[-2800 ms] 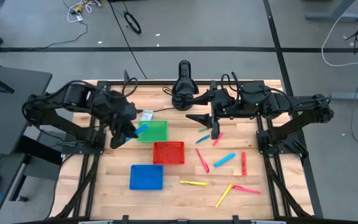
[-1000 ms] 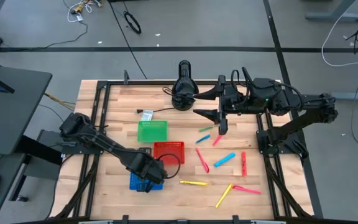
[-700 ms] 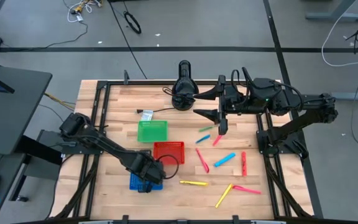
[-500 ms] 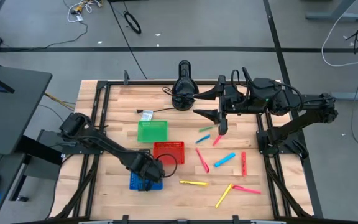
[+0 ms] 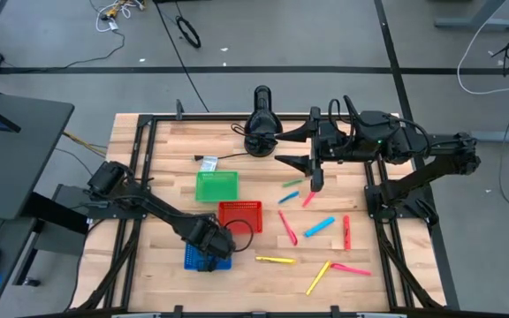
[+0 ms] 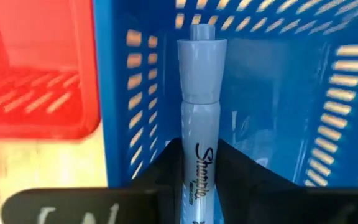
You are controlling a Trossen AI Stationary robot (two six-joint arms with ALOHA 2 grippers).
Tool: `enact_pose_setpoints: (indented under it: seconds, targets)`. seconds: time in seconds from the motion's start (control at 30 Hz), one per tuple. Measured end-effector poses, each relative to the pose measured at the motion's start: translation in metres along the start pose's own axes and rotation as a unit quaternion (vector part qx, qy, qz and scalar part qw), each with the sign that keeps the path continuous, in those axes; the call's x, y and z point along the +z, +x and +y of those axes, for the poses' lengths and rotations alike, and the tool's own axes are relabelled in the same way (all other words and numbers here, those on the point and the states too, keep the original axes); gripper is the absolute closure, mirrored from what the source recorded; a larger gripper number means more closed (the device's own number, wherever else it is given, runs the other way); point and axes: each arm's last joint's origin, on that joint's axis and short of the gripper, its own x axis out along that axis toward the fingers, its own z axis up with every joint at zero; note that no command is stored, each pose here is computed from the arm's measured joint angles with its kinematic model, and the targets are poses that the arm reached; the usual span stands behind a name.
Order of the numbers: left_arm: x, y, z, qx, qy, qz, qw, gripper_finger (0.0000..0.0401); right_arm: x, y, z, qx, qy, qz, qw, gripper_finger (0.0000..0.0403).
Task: Pick & Place Markers
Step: Put the middle blue highlighter pen into the blue bin, then put the top blue highlighter pen into the blue bin
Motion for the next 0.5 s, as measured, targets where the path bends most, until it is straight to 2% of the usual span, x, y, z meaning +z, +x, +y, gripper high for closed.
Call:
enact_pose_setpoints:
  seconds: [0.27,0.5]
  targets:
    - [0.0000,-0.0001,0.0003,-0.002,0.010,0.002,1.000,0.0203,-0.0005,0.0000,0.0000,0.000,-0.001,0.003,1.000,0.0170]
    - [-0.0003,-0.0001,-0.0003,-0.011,0.013,0.007,1.000,0.0160,-0.0010,0.0000,0.0000,0.000,-0.002,0.005,1.000,0.0170]
